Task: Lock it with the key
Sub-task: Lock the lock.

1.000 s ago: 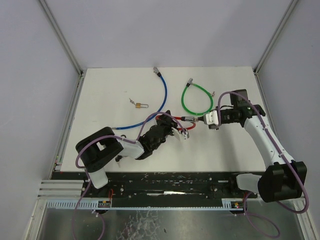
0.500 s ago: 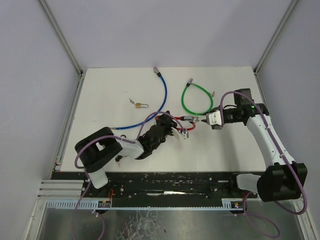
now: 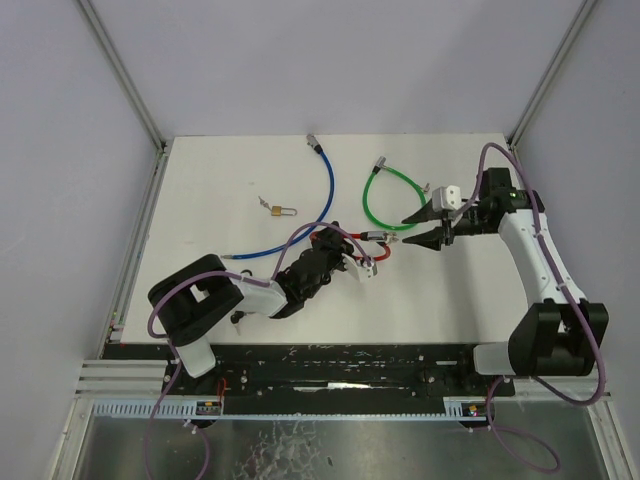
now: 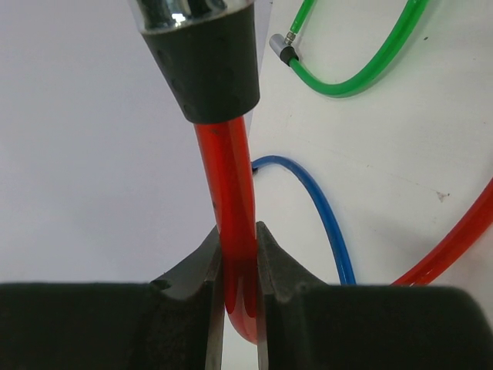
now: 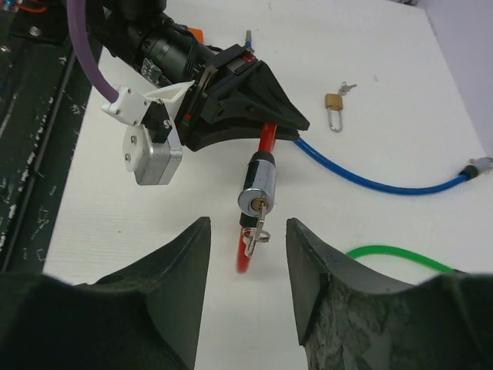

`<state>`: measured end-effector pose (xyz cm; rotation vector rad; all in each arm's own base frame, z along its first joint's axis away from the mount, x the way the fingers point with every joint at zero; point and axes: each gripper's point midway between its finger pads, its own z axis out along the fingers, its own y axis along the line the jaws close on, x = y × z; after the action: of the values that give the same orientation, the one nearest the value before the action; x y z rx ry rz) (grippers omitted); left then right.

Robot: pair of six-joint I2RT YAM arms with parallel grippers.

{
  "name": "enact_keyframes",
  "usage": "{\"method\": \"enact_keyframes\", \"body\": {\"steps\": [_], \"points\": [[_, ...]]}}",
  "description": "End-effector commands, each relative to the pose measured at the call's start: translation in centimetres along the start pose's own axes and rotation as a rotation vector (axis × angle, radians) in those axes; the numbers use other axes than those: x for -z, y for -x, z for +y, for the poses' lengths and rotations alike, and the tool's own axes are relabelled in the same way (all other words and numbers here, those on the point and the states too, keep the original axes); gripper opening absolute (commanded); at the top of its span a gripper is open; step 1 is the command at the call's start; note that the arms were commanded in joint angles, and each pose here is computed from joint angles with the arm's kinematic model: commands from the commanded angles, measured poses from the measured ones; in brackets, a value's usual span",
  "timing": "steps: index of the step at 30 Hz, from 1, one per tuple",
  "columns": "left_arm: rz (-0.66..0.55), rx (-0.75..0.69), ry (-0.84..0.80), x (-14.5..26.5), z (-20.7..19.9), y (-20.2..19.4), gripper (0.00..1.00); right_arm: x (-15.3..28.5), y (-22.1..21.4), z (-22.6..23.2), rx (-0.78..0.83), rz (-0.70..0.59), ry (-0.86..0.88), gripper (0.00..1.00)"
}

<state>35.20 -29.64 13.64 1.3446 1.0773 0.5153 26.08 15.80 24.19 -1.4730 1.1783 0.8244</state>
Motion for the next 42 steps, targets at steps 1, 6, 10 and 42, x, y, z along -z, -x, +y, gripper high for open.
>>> {"method": "enact_keyframes", "body": {"steps": [1, 6, 10, 42], "points": [[0.065, -0.022, -0.063, 0.2, -1.4, -1.7, 0.00, -1.2, 0.8, 0.0, -0.128, -0.047, 0.053, 0.47], [0.066, -0.023, -0.068, 0.1, -1.6, -1.6, 0.00, -2.2, -1.0, -0.9, -0.164, 0.019, 0.047, 0.41], [0.066, -0.022, -0.068, 0.1, -1.6, -1.7, 0.00, -2.8, -2.2, -1.8, -0.199, 0.079, -0.027, 0.42], [0.065, 0.018, -0.072, 0.7, -0.3, -2.3, 0.00, 0.5, -3.1, -0.3, 0.333, 0.393, 0.012, 0.00]]}}
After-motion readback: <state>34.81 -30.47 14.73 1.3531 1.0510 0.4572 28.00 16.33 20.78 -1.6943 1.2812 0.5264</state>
